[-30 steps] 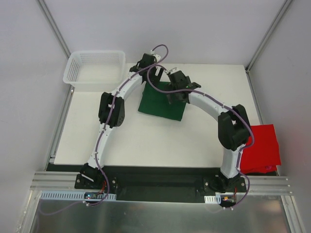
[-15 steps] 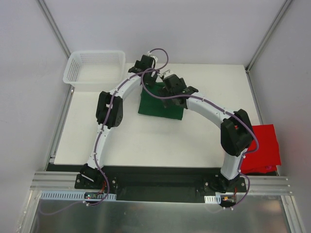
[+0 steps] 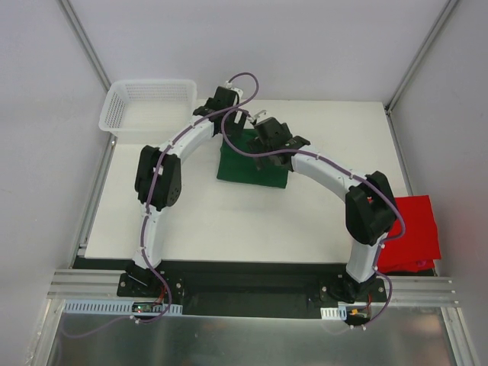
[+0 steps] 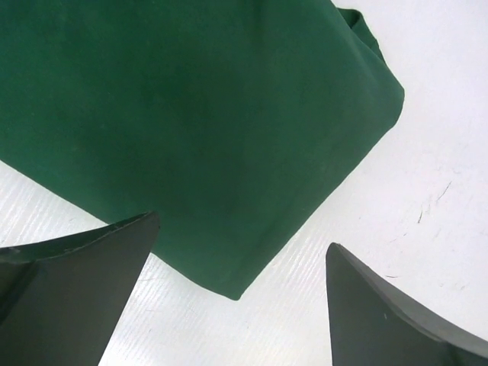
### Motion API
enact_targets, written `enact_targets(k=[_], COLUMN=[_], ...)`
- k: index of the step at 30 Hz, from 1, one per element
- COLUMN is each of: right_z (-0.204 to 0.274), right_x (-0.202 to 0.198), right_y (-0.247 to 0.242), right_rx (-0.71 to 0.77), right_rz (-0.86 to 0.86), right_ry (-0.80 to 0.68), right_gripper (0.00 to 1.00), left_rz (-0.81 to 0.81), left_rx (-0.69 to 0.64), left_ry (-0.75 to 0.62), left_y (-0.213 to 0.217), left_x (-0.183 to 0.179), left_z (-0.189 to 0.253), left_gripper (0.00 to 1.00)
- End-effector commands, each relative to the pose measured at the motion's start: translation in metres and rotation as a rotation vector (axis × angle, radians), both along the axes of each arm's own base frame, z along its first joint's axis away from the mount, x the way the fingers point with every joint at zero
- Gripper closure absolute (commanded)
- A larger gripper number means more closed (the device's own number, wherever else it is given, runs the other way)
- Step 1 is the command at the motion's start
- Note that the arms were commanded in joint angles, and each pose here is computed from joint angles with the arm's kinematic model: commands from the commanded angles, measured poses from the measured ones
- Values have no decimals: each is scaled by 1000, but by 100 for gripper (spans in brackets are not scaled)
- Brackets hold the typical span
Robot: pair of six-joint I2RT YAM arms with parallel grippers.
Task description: Fold and stack the t-shirts
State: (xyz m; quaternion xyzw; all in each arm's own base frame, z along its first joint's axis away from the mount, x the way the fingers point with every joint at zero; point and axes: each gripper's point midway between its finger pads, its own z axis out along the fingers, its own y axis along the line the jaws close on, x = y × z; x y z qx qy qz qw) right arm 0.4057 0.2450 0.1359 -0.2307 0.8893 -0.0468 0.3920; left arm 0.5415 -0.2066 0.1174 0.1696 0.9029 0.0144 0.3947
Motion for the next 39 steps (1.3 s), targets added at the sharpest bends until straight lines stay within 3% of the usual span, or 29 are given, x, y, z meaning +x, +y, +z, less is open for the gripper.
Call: enact_targets(k=[1,12,22,26,32,39], right_z=[7,13,14,13,6,2], right_x=[8,2,-9,-9,-4,12], right_y=[2,7,11,10,14,31], right_rx=[3,42,65,62,63,83], right_rz=[-8,11,33,29,17,12], right_ry=[-33,0,40,41,52,120], right_gripper=[4,4,4,4,4,4], left_rz=[-41,-46,9,60,136,185], left_rx=[-62,39,-54,-110,-138,-202], left_ry=[21,40,184,175,46,27], left_y=[-17,-10,0,1,10,9], left_x=[-12,18,3,-17,-50,-95], left_z=[4,-41,-80,-48,36,77], left_gripper=[1,1,1,1,1,1])
